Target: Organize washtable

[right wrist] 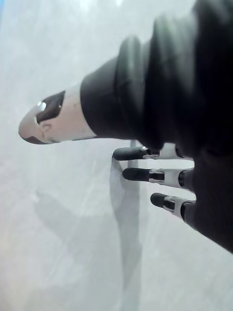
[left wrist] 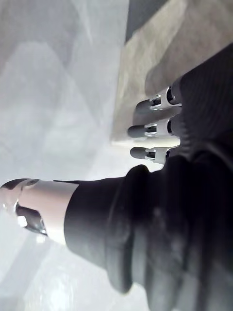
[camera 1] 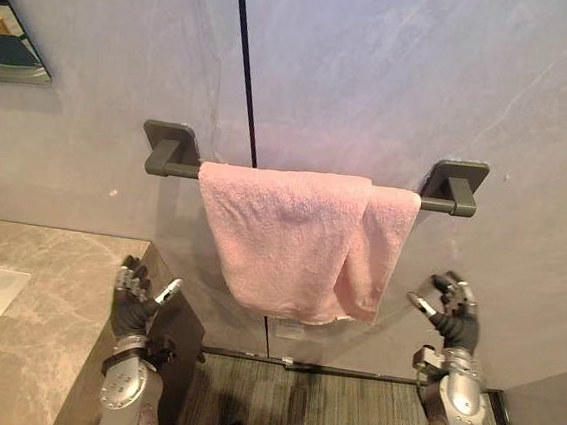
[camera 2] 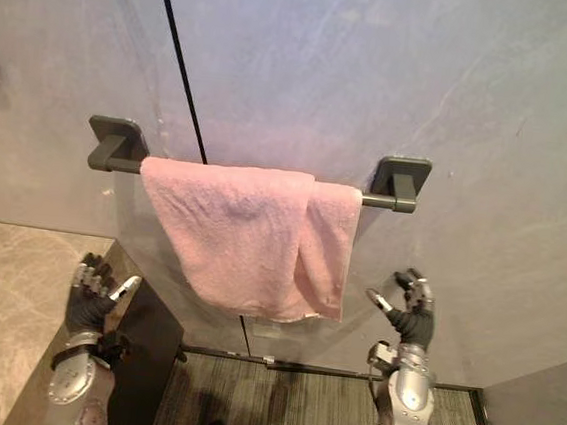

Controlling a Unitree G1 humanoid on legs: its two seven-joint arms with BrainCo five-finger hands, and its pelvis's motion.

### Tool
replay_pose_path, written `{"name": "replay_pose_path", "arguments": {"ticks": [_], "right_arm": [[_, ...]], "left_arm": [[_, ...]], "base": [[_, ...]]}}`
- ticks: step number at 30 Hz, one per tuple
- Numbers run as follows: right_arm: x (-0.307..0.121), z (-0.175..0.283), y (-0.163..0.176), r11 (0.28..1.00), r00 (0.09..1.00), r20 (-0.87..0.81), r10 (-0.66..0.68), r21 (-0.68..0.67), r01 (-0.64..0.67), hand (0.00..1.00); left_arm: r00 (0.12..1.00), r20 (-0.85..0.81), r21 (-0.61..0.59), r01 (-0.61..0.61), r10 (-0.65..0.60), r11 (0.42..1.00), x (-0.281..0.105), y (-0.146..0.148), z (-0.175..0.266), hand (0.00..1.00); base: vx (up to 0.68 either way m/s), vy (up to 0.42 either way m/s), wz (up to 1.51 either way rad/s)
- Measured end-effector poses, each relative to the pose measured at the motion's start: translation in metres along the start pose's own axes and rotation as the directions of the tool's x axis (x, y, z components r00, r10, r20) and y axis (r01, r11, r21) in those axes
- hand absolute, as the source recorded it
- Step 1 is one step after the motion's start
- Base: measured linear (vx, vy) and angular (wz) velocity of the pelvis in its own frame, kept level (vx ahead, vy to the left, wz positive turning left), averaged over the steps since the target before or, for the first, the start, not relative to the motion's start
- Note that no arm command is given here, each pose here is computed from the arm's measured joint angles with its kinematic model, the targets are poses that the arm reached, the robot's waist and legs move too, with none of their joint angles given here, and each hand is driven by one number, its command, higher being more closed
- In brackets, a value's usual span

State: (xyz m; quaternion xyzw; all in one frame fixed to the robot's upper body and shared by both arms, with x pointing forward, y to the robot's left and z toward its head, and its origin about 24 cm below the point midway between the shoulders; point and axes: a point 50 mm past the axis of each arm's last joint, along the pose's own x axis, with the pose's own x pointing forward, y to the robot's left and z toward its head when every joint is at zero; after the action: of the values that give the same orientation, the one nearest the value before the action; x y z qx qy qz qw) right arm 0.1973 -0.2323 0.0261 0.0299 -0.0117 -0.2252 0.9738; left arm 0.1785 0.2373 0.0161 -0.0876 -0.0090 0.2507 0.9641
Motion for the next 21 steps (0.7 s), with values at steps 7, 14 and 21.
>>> {"name": "replay_pose_path", "arguments": {"ticks": [7, 14, 21], "right_arm": [[-0.004, 0.088, -0.016, 0.998, 0.917, 0.394, -0.060, 0.056, 0.042, 0.00], [-0.018, 0.159, 0.020, 0.934, 0.678, 0.720, 0.147, 0.125, -0.335, 0.00], [-0.031, 0.191, 0.084, 0.614, 0.371, 0.828, 0.420, 0.042, -0.789, 0.00]], "left_arm": [[0.925, 0.378, -0.076, -0.016, 0.044, 0.997, -0.007, 0.005, 0.084, 0.00], [0.782, 0.620, -0.134, 0.176, -0.056, 0.975, -0.023, -0.011, 0.140, 0.00], [0.601, 0.684, -0.134, 0.661, -0.414, 0.738, -0.037, -0.068, 0.157, 0.00]], "base": [[-0.02, -0.005, -0.09], [-0.03, -0.003, -0.06], [-0.01, -0.004, -0.01]]}}
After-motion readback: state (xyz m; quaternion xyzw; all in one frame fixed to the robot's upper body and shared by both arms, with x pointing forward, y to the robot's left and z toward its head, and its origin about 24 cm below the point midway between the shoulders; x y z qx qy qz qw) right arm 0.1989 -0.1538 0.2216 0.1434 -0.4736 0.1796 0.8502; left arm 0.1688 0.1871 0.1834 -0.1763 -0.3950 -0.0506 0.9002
